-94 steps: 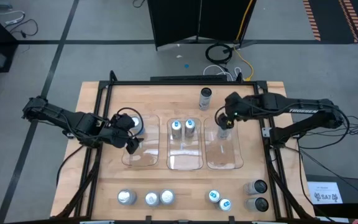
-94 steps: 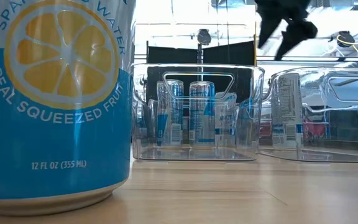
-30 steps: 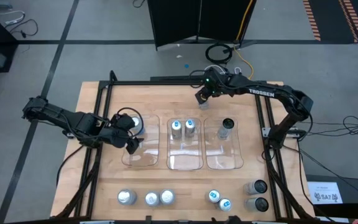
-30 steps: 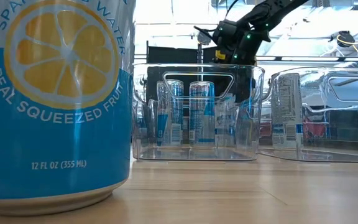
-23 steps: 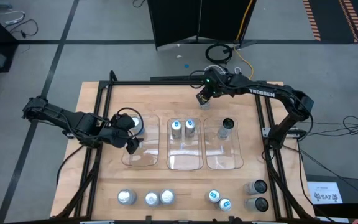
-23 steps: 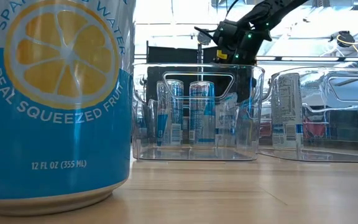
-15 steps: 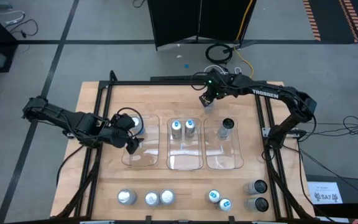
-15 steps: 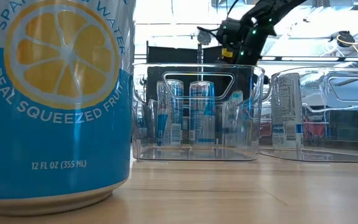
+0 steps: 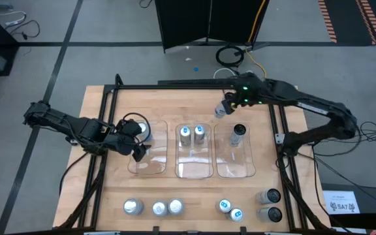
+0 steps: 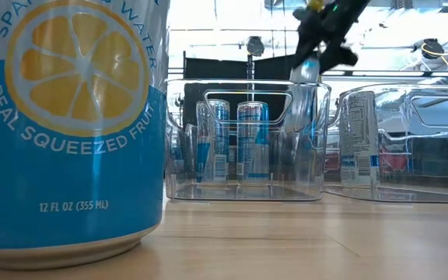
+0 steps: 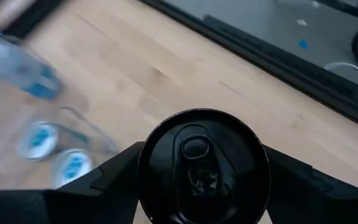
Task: Sort soda cans
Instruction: Put the top white-blue soda can into the right transparent bin
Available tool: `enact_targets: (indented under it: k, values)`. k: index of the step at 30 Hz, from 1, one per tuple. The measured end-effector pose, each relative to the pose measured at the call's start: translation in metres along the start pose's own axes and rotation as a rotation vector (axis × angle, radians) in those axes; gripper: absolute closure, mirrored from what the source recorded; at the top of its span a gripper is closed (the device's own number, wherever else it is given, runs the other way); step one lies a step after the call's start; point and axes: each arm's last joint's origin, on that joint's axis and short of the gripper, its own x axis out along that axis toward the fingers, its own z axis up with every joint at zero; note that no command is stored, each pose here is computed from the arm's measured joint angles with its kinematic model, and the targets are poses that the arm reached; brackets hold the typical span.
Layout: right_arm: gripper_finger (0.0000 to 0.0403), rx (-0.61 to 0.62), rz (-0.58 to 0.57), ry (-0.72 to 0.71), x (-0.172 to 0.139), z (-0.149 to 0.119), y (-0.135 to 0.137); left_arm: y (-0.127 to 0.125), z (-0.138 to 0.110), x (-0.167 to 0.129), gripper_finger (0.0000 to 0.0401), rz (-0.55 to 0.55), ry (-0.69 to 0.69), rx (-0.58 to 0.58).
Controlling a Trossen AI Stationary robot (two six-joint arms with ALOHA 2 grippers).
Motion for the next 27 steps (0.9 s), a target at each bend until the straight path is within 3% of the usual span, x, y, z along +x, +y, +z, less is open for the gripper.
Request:
enact_targets:
  k: [7,16,27]
  values:
    - [0.0142,0.015,0.11,-0.047,-0.042,-0.015,0.011,0.0,0.0,0.0,0.0008,-0.003,-0.002,-0.003]
    - [0.0142,-0.029,0.226,0.024,-0.055,-0.04,0.041,-0.002,0.002,0.0,0.0008,-0.019,-0.016,-0.013]
    - [0.0142,-0.078,0.142,0.105,-0.041,-0.06,0.062,-0.002,0.002,0.0,0.0008,-0.019,-0.016,-0.013]
